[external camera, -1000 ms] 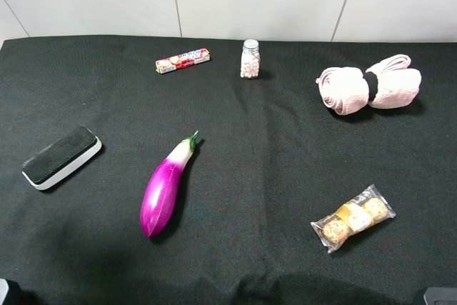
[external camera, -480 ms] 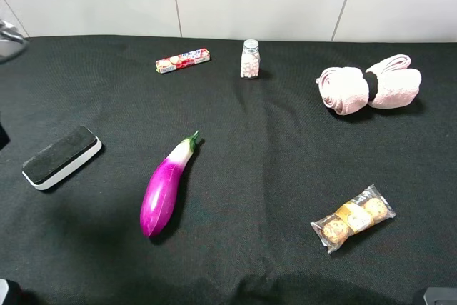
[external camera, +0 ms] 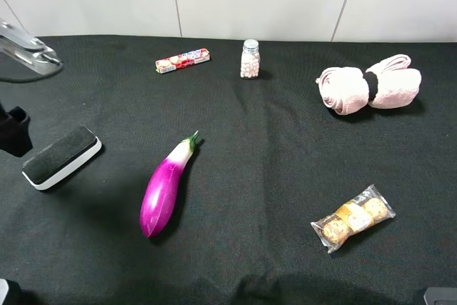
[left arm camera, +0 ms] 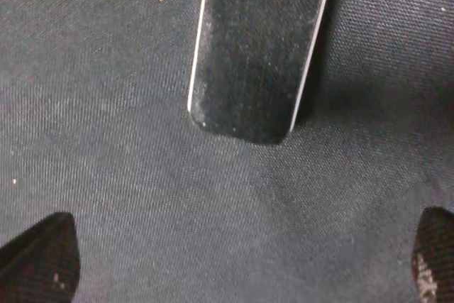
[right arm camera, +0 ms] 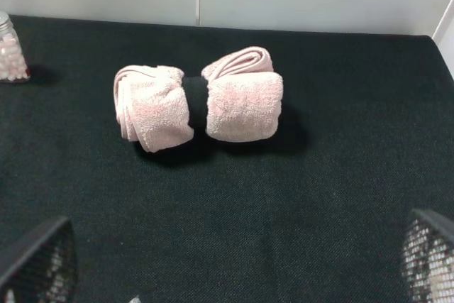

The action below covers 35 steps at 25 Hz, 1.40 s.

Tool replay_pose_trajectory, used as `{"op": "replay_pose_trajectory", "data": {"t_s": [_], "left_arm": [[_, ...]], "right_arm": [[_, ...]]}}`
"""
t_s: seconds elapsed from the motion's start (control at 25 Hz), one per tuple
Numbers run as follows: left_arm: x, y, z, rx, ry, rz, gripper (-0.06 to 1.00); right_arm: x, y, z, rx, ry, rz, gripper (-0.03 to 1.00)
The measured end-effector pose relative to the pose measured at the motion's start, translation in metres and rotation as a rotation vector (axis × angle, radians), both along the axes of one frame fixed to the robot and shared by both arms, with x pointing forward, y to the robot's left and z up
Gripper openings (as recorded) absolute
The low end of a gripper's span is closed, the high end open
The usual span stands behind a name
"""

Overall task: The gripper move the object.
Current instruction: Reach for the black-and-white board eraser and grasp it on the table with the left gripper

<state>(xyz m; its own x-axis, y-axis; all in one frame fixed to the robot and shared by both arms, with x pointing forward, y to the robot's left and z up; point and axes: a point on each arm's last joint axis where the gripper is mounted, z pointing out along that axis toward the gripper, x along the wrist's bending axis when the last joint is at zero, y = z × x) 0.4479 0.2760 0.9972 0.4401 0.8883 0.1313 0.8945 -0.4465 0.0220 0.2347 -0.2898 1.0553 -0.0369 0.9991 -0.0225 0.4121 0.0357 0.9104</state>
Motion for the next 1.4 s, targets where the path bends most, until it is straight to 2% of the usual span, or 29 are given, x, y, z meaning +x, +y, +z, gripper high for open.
{"op": "replay_pose_trajectory", "data": {"t_s": [0.44,1.08,1.4], "left_arm": [[0.029,-0.004,-0.034,0.008,-0.016,-0.068,0.99],[0.051,-0.01,-0.093,0.002,0.072,-0.12,0.99],[0.049,-0.011,-0.11,-0.019,0.029,-0.135,0.99]], "right_arm": [[0.0,0.0,0.0,0.0,0.0,0.0,0.69],[0.0,0.0,0.0,0.0,0.0,0.0,0.69],[0.0,0.0,0.0,0.0,0.0,0.0,0.69]]}}
